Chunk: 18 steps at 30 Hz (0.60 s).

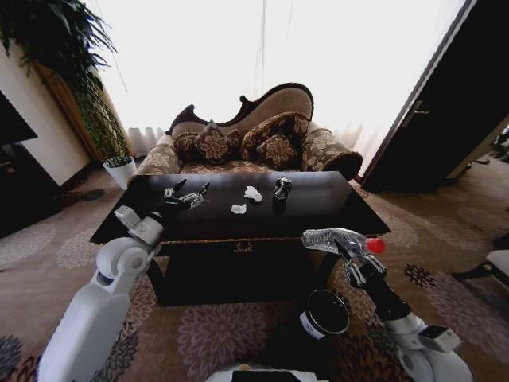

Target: Move to the front of the table and place the trash on the table into the trash bin.

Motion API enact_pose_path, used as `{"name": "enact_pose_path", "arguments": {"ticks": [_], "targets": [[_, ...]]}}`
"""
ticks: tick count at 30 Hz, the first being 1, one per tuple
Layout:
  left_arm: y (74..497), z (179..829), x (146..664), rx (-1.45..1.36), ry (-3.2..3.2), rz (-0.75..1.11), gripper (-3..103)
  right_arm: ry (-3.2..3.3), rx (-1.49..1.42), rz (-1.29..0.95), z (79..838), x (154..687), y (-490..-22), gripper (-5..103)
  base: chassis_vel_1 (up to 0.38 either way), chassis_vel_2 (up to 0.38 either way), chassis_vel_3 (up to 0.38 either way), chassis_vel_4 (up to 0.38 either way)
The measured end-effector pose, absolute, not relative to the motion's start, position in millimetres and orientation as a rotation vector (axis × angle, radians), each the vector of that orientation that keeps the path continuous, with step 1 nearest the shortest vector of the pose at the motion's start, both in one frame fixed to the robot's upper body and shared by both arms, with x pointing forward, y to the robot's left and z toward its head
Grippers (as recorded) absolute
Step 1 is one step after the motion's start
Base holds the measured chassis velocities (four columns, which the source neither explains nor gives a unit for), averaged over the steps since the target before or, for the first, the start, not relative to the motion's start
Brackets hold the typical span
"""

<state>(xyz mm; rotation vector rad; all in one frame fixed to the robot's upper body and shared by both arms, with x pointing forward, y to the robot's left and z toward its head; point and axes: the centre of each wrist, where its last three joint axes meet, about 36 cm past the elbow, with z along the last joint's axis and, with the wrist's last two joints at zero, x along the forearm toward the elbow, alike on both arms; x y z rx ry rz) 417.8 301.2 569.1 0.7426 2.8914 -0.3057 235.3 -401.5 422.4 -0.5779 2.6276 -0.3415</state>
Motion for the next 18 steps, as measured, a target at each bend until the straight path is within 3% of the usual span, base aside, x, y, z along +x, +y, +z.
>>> {"name": "enact_pose_path", "arguments": {"ticks": [9, 18], "targets": [[308.2, 578.3, 413.3, 0.735, 2.873, -0.285, 100, 2.751, -0.529, -0.504, 360.9, 209.2, -460.0, 23, 0.0, 0.0, 0.0, 0.0], [317.6, 589.0, 408.9, 0.711, 2.854, -0.269, 100, 2.87, -0.381, -0.427, 299.6, 199.3, -468.3, 23, 0.0, 0.0, 0.0, 0.0]]}}
